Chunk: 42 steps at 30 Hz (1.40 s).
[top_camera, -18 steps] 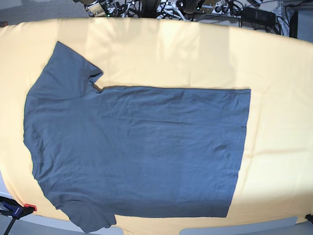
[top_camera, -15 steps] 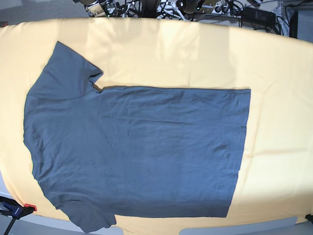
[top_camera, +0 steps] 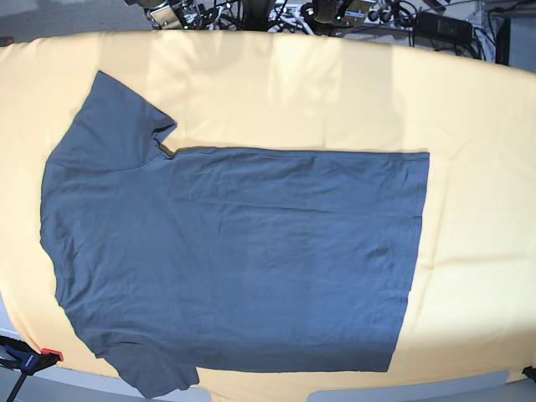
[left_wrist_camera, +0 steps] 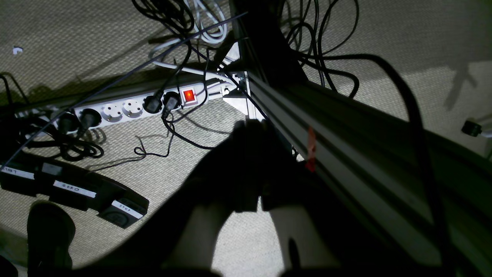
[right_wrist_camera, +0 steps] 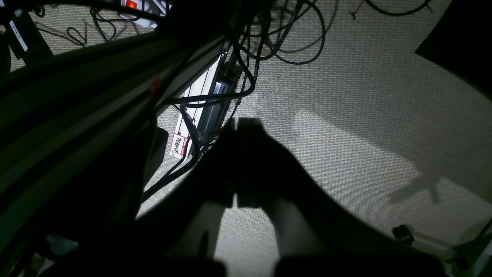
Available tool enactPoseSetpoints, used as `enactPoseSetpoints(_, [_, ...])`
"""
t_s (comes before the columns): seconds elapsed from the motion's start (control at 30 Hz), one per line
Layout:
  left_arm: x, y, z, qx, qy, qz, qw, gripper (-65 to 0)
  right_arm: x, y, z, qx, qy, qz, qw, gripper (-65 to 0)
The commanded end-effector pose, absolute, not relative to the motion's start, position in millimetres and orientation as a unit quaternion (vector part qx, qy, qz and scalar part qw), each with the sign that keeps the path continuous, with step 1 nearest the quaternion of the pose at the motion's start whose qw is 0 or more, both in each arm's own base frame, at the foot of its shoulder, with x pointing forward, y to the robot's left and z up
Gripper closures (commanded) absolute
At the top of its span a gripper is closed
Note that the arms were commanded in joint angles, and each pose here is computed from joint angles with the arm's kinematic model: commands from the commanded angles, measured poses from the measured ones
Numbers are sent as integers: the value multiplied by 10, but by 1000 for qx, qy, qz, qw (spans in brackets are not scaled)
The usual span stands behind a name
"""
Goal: Fold the T-shirt properly
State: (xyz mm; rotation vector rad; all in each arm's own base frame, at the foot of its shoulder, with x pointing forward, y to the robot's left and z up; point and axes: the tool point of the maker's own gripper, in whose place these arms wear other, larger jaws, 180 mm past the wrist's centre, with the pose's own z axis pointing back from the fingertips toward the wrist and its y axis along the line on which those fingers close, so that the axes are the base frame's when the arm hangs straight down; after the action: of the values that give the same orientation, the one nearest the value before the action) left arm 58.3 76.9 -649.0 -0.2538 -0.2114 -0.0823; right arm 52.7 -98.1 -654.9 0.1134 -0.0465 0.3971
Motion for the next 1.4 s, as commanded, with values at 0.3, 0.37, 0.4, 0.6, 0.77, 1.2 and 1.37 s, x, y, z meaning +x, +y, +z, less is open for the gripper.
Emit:
enactPoseSetpoints(0.3, [194,581,-6455,-168,-13,-64,984,0,94,-1015,-6530,92,54,217,970,0])
enactPoseSetpoints(0.37, [41,550,-6424,-171,-1,-67,983,0,-145,-1093,-6508,91,94,221,966,0])
enactPoseSetpoints(0.4, [-24,530,-6402,-174,-1,-67,982,0,-266,-1128,-6491,91,108,224,964,0])
enactPoseSetpoints(0.6, [-497,564,-6164,-190,-11,-77,979,0,-772,-1394,-6307,80,125,245,958,0])
enactPoseSetpoints(0.77, [-899,707,-5786,-198,-15,-159,967,0,-1068,-1508,-5959,78,115,273,952,0])
enactPoseSetpoints(1.2, [-901,1257,-4642,-138,-46,-323,935,0,-1155,-1609,-4507,45,28,356,933,0])
enactPoseSetpoints(1.37, [-703,1388,-4152,-118,-75,-359,923,0,-820,-1649,-3956,-12,-36,404,914,0])
